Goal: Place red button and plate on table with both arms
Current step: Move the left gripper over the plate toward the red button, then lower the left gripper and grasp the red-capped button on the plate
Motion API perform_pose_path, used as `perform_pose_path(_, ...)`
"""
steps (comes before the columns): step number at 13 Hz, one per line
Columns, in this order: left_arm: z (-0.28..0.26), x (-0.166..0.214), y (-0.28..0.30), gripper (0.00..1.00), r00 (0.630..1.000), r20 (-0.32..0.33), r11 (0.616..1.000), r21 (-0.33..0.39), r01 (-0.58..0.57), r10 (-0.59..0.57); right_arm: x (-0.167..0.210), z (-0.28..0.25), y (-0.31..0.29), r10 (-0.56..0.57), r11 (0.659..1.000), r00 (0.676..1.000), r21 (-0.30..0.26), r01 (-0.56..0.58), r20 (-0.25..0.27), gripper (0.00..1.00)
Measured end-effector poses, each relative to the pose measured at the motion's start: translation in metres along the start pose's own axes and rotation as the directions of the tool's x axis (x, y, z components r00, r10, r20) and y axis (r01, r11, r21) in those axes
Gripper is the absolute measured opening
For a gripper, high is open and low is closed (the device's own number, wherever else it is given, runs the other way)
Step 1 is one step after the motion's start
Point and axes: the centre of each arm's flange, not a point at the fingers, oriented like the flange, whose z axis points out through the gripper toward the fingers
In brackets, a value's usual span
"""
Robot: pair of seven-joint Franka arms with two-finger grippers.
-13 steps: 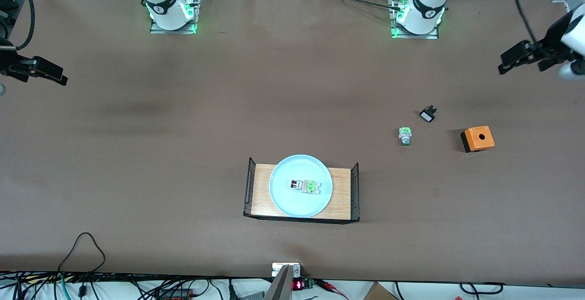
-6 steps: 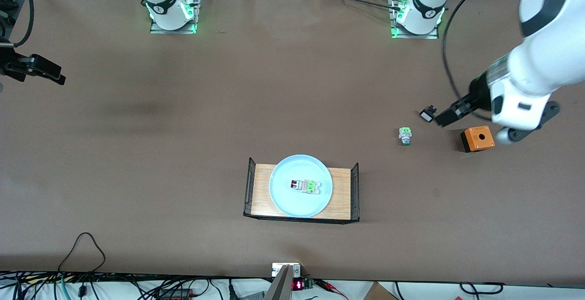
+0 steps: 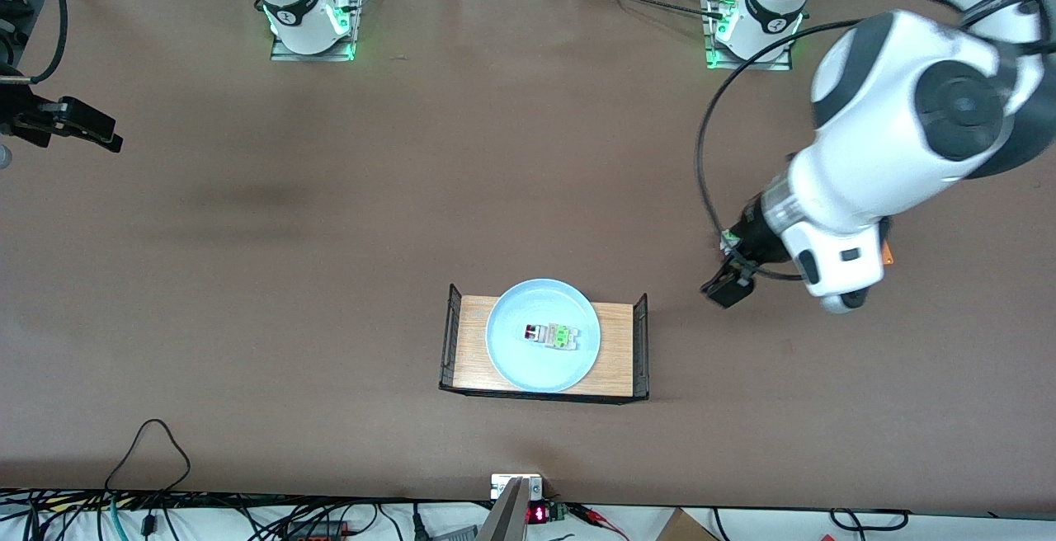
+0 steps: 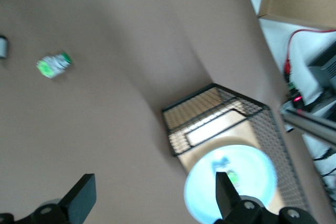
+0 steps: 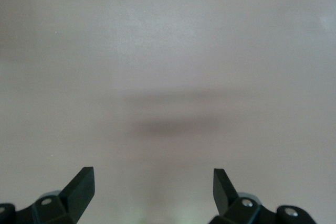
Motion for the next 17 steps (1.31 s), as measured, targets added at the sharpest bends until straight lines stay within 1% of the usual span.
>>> perform_pose_path(1, 0.011, -0.014, 0.009, 1.00, 0.999, -0.022, 0.999, -0.026, 0.030, -0.031, 0.000, 0.000, 0.000, 0.000, 1.000, 1.000, 0.000, 0.000, 0.003, 1.00)
perform_pose_path(3, 0.039, -0.044, 0.022, 1.00, 0.994, -0.064, 0.995, -0.064, 0.083, -0.087, -0.003, 0.002, 0.000, 0.000, 1.000, 1.000, 0.000, 0.000, 0.026, 1.00)
perform_pose_path(4, 0.053, -0.060, 0.028, 1.00, 0.991, -0.078, 0.991, -0.085, 0.105, -0.112, -0.004, 0.003, 0.000, 0.000, 1.000, 0.999, 0.000, 0.000, 0.034, 1.00)
perform_pose_path(6, 0.080, -0.088, 0.037, 1.00, 0.986, -0.091, 0.987, -0.099, 0.128, -0.137, -0.004, 0.002, 0.000, 0.000, 1.000, 0.999, 0.000, 0.000, 0.032, 1.00)
perform_pose_path(7, 0.092, -0.100, 0.042, 1.00, 0.986, -0.093, 0.985, -0.114, 0.130, -0.140, -0.004, 0.000, 0.000, 0.000, 1.000, 1.000, 0.000, 0.000, 0.029, 1.00)
perform_pose_path(9, 0.114, -0.121, 0.050, 1.00, 0.984, -0.111, 0.978, -0.171, 0.117, -0.137, -0.004, -0.002, 0.000, 0.001, 1.000, 1.000, 0.000, -0.001, 0.024, 1.00)
perform_pose_path(11, 0.145, -0.149, 0.052, 1.00, 0.982, -0.153, 0.978, -0.194, 0.081, -0.112, -0.004, -0.003, 0.000, 0.001, 1.000, 1.000, 0.000, -0.001, 0.023, 1.00)
perform_pose_path(12, 0.161, -0.162, 0.052, 1.00, 0.981, -0.162, 0.977, -0.201, 0.068, -0.101, -0.004, -0.003, 0.001, 0.002, 1.000, 1.000, 0.000, -0.002, 0.023, 1.00)
perform_pose_path(14, 0.181, -0.171, 0.053, 1.00, 0.982, -0.168, 0.976, -0.213, 0.054, -0.091, -0.004, -0.003, 0.001, 0.002, 1.000, 1.000, 0.000, -0.002, 0.023, 1.00)
perform_pose_path(17, 0.194, -0.168, 0.056, 1.00, 0.981, -0.173, 0.972, -0.229, 0.049, -0.090, -0.004, -0.003, 0.001, 0.002, 1.000, 1.000, 0.000, -0.002, 0.022, 1.00)
